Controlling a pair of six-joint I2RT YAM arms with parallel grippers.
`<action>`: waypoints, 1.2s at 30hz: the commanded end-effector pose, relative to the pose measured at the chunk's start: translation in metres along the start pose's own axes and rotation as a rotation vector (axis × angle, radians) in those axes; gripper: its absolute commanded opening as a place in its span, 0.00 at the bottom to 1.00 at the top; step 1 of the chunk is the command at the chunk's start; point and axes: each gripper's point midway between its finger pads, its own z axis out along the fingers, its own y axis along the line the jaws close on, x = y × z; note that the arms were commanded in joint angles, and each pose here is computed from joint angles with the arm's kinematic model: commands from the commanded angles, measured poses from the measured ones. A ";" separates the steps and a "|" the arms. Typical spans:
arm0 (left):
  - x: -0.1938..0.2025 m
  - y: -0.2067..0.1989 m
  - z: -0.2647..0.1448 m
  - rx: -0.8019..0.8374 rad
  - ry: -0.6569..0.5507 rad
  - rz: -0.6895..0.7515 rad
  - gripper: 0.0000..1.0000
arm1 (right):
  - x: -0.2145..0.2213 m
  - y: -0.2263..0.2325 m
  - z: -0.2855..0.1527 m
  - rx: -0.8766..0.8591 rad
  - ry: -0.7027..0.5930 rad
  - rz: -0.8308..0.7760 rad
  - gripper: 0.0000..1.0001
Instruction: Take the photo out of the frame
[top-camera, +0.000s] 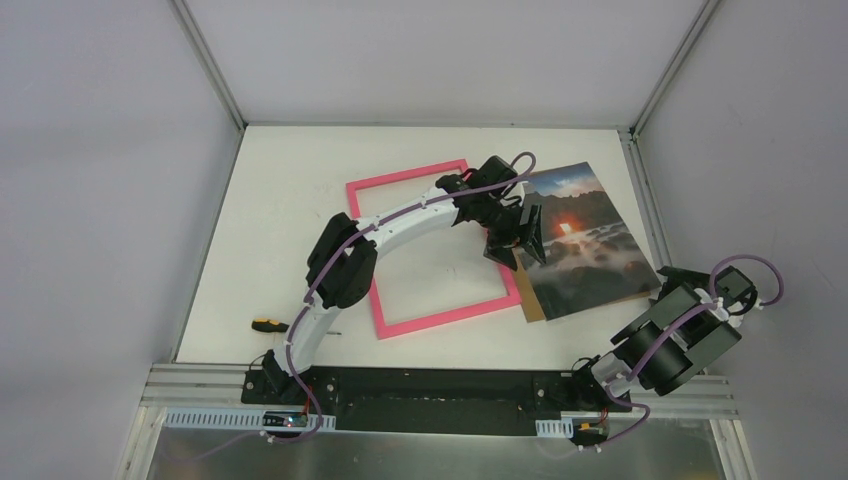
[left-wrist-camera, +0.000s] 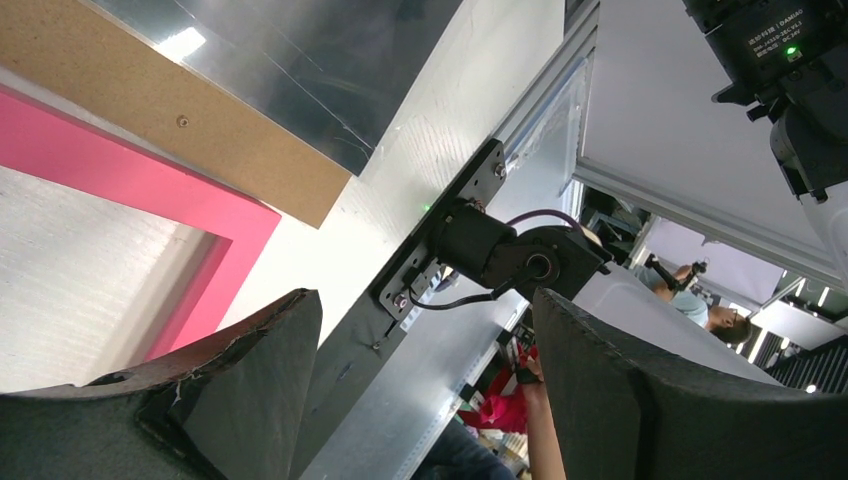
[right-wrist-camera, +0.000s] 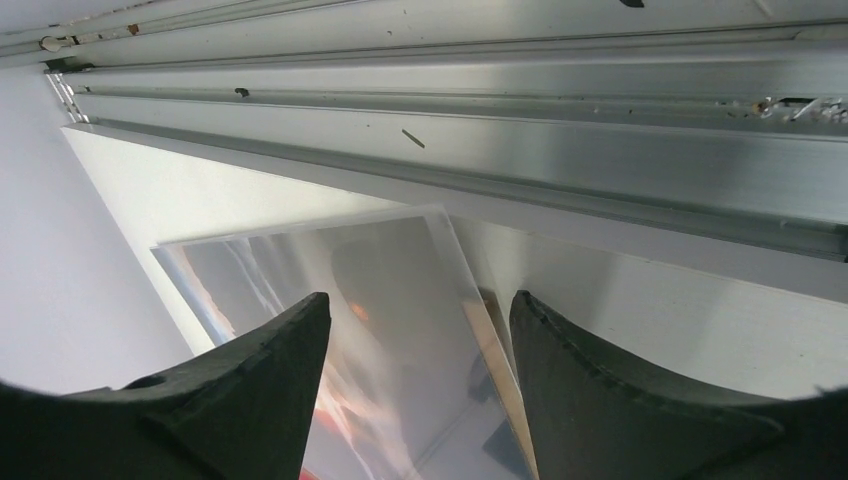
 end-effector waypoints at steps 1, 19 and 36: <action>0.003 -0.028 -0.029 0.059 -0.017 0.037 0.79 | -0.031 0.034 -0.006 -0.094 -0.131 -0.159 0.70; 0.013 -0.024 -0.031 0.057 0.008 0.030 0.79 | -0.042 0.053 0.000 -0.127 -0.175 -0.183 0.70; 0.015 -0.025 -0.034 0.062 0.013 0.030 0.79 | -0.039 0.091 -0.023 -0.215 -0.188 -0.198 0.53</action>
